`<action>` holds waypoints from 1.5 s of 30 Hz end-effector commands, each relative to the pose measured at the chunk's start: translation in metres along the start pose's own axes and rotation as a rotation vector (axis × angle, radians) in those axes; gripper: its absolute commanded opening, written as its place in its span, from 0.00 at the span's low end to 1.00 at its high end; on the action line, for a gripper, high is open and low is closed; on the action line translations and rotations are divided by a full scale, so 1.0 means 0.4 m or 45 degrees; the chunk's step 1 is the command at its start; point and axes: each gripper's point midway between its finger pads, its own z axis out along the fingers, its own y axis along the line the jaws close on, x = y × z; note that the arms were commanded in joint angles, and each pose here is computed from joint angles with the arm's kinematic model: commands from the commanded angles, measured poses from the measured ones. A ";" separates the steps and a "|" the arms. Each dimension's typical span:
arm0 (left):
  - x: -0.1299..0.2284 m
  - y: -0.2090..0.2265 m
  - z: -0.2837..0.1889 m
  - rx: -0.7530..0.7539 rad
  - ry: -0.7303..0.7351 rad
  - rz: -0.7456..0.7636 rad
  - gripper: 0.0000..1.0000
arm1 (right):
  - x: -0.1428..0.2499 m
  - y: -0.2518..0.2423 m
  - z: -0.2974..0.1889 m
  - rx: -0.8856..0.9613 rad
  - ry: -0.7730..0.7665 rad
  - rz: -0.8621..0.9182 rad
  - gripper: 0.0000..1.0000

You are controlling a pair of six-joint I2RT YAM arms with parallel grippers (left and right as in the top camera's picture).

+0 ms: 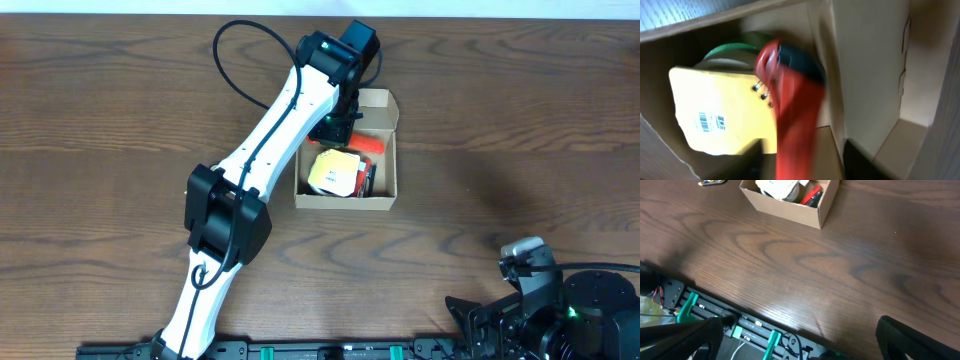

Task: Pack container
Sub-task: 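Carry the red box cutter into the box and release it, then move the left gripper to the correction tape roller and grasp it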

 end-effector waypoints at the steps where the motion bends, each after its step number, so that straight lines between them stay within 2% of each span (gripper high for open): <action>1: -0.009 0.001 0.007 -0.001 -0.039 0.001 0.70 | 0.000 -0.001 -0.002 0.003 -0.005 0.003 0.99; 10: -0.008 -0.050 -0.016 0.110 -0.023 0.369 0.92 | 0.000 -0.001 -0.002 0.003 -0.005 0.003 0.99; 13: -0.016 -0.058 -0.052 0.151 -0.051 0.403 0.94 | 0.000 -0.001 -0.002 0.003 -0.005 0.003 0.99; 16: -0.047 -0.068 -0.117 0.212 -0.153 0.488 0.98 | 0.000 -0.001 -0.002 0.003 -0.005 0.003 0.99; 17: -0.065 -0.071 -0.148 0.235 -0.210 0.537 0.95 | 0.000 -0.001 -0.002 0.003 -0.005 0.003 0.99; 21: -0.135 -0.068 -0.273 0.270 -0.459 0.802 0.95 | 0.000 -0.001 -0.002 0.003 -0.005 0.003 0.99; 25: -0.195 -0.042 -0.372 0.155 -0.709 1.229 0.96 | 0.000 -0.001 -0.002 0.003 -0.005 0.003 0.99; 27: -0.214 -0.015 -0.384 0.032 -0.737 1.470 0.95 | 0.000 -0.001 -0.002 0.003 -0.005 0.003 0.99; 29: -0.239 0.026 -0.383 -0.102 -0.712 1.605 0.95 | 0.000 -0.001 -0.002 0.003 -0.005 0.003 0.99; 31: -0.271 0.067 -0.382 -0.213 -0.684 1.622 0.95 | 0.000 -0.001 -0.002 0.003 -0.005 0.003 0.99; 35: -0.320 0.120 -0.403 -0.273 -0.616 1.548 0.95 | 0.000 -0.001 -0.002 0.003 -0.005 0.003 0.99; 37: -0.333 0.131 -0.423 -0.243 -0.601 1.541 0.95 | 0.000 -0.001 -0.002 0.003 -0.005 0.003 0.99; 41: -0.337 0.166 -0.430 -0.216 -0.604 1.692 0.96 | 0.000 -0.001 -0.002 0.003 -0.005 0.003 0.99; 45: -0.363 0.245 -0.392 -0.284 -0.637 1.922 0.95 | 0.000 -0.001 -0.002 0.003 -0.005 0.003 0.99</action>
